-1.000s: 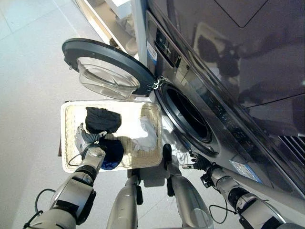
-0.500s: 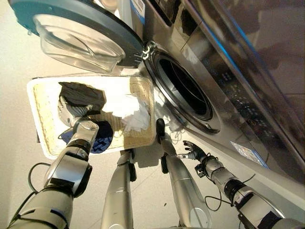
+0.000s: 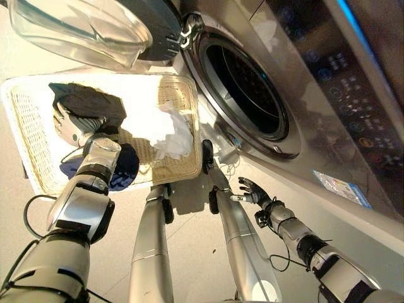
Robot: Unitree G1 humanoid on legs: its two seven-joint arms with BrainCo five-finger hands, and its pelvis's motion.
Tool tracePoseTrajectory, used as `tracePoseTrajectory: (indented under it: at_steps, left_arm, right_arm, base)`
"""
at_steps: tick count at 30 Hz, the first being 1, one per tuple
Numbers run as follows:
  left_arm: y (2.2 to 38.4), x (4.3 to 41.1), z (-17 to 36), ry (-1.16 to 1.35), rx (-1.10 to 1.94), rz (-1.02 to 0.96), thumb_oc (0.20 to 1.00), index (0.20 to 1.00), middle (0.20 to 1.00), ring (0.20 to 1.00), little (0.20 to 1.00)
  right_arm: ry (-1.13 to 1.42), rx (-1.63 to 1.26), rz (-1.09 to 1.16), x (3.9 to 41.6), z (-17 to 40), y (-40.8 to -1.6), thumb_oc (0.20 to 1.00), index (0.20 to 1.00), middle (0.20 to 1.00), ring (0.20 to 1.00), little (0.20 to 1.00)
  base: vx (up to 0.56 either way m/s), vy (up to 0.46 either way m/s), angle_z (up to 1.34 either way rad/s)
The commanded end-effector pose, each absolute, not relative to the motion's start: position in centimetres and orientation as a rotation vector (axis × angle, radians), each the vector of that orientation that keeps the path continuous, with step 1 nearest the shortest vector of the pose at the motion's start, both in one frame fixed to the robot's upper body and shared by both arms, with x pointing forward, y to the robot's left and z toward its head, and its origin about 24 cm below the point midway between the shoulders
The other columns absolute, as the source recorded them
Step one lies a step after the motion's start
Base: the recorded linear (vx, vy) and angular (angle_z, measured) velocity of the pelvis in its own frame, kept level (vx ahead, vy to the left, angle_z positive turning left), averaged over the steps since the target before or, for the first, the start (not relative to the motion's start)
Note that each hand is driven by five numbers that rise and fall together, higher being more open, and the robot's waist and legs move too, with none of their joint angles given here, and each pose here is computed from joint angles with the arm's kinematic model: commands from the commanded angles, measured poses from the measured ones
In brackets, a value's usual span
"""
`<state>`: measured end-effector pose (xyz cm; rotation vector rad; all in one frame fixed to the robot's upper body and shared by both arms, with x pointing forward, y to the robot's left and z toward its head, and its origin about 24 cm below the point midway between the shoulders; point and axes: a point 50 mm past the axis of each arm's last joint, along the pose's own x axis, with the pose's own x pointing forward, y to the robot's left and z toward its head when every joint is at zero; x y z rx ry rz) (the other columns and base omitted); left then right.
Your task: Put the clothes into the washing machine.
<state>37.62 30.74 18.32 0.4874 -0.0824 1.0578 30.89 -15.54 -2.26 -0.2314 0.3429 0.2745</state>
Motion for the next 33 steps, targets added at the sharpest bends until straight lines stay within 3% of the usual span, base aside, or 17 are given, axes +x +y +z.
tracePoseTrajectory:
  at_steps: [1, 4, 10, 25, 28, 29, 33]
  left_arm:
    - [31.0, 37.7, 19.7, -0.22, 0.255, 0.971, 0.2, 0.2, 0.2, 0.2, 0.2]
    - [28.9, 38.0, 21.2, -0.371, 0.147, 0.91, 0.2, 0.2, 0.2, 0.2, 0.2]
    - [27.9, 37.8, 20.5, -0.392, 0.208, 0.91, 0.2, 0.2, 0.2, 0.2, 0.2]
    - [27.7, 34.3, 12.8, -0.283, 0.56, 0.866, 0.2, 0.2, 0.2, 0.2, 0.2]
    - [24.5, 33.0, 10.4, -0.308, 0.359, 0.543, 0.2, 0.2, 0.2, 0.2, 0.2]
    - [24.5, 33.0, 10.4, -0.308, 0.359, 0.543, 0.2, 0.2, 0.2, 0.2, 0.2]
    - [20.6, 32.0, 10.1, -0.362, 0.121, 0.176, 0.2, 0.2, 0.2, 0.2, 0.2]
  right_arm:
    - [0.326, -0.184, 0.301, 29.4, -3.0, -15.1, 1.0, 1.0, 1.0, 1.0, 1.0]
    - [0.317, -0.178, 0.319, 28.7, -3.3, -14.7, 1.0, 1.0, 1.0, 1.0, 1.0]
    - [0.276, -0.17, 0.315, 29.3, -2.4, -14.5, 1.0, 1.0, 1.0, 1.0, 1.0]
    - [-0.005, -0.096, 0.182, 31.4, 3.6, -15.6, 1.0, 1.0, 1.0, 1.0, 1.0]
    - [-0.148, -0.067, 0.166, 32.2, 7.0, -15.2, 1.0, 1.0, 1.0, 1.0, 1.0]
    - [-0.148, -0.067, 0.166, 32.2, 7.0, -15.2, 1.0, 1.0, 1.0, 1.0, 1.0]
    - [-0.257, -0.098, 0.225, 32.7, 10.0, -14.0, 1.0, 1.0, 1.0, 1.0, 1.0]
  base:
    - [-0.03, -0.104, 0.03]
    - [-0.04, -0.114, 0.09]
    - [-0.06, -0.077, 0.07]
    - [-0.06, -0.041, 0.18]
    - [0.01, -0.014, 0.34]
    - [0.0, 0.007, 0.25]
    - [-0.01, 0.056, 0.12]
